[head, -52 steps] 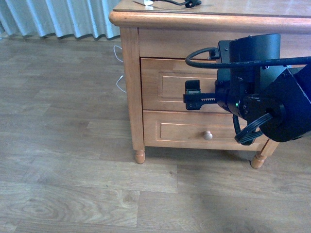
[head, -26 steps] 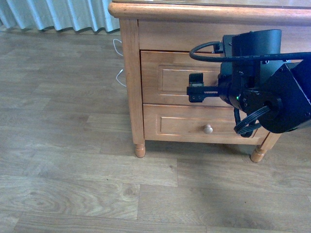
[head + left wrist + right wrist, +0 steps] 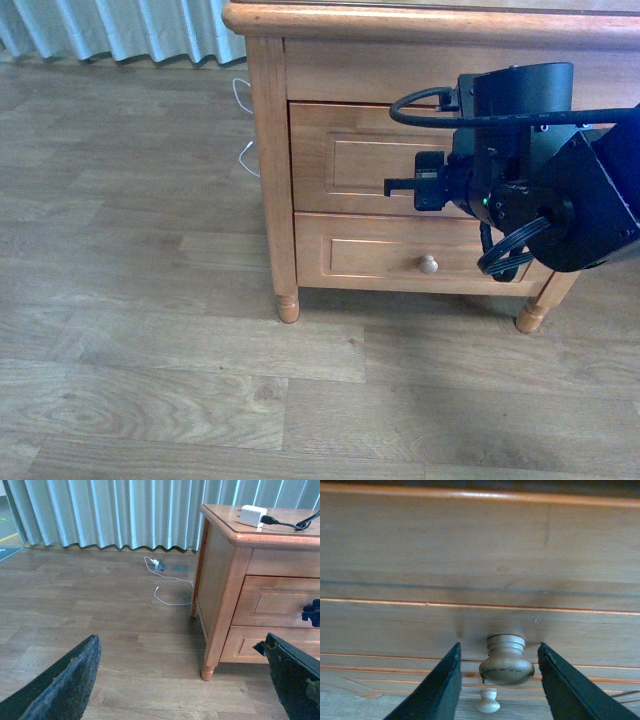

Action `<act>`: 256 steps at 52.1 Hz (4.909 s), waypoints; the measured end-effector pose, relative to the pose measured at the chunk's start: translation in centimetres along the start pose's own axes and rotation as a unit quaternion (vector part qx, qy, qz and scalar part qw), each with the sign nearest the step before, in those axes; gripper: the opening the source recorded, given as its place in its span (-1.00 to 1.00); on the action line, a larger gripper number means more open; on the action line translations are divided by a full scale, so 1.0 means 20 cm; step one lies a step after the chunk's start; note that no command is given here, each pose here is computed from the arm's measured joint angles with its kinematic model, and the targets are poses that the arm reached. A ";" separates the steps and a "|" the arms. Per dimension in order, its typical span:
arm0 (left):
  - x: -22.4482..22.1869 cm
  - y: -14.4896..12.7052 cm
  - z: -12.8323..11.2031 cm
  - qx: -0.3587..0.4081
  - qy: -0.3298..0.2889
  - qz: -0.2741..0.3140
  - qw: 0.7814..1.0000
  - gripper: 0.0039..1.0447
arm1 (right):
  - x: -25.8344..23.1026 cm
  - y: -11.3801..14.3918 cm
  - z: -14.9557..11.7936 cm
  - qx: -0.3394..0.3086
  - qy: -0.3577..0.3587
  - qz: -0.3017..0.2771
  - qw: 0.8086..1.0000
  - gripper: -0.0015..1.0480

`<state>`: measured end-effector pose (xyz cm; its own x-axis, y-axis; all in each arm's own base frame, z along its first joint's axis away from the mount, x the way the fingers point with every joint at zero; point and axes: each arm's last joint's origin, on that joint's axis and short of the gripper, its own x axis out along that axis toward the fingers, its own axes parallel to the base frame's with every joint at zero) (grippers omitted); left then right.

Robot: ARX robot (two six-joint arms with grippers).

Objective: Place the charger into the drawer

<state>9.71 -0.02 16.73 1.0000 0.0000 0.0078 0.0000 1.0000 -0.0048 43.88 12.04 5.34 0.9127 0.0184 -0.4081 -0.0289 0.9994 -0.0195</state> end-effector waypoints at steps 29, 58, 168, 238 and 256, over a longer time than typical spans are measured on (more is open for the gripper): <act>0.00 0.00 0.00 0.000 0.000 0.000 1.000 0.89 | -0.05 -0.02 0.01 0.019 0.044 0.014 0.999 -0.56; 0.00 0.00 0.00 0.000 0.000 0.000 1.000 0.89 | -0.66 -0.10 -0.15 0.030 0.163 0.083 0.983 -0.57; 0.00 0.00 0.00 0.000 0.000 0.000 1.000 0.89 | -1.86 -0.57 -0.07 0.015 -0.206 -0.013 0.978 -0.16; 0.64 -0.31 0.39 0.080 0.061 -0.054 0.994 0.89 | -1.85 -0.57 -0.08 0.015 -0.204 -0.013 0.979 0.85; 1.22 -0.56 0.54 0.056 0.066 -0.024 0.996 0.89 | -1.85 -0.57 -0.08 0.015 -0.204 -0.013 0.979 0.85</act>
<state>34.09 -11.21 27.84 0.9911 -0.0418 -0.1260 0.0550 0.9931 0.1032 9.79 -0.03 19.21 1.0000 -0.0027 -0.0086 0.0027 1.0000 0.0036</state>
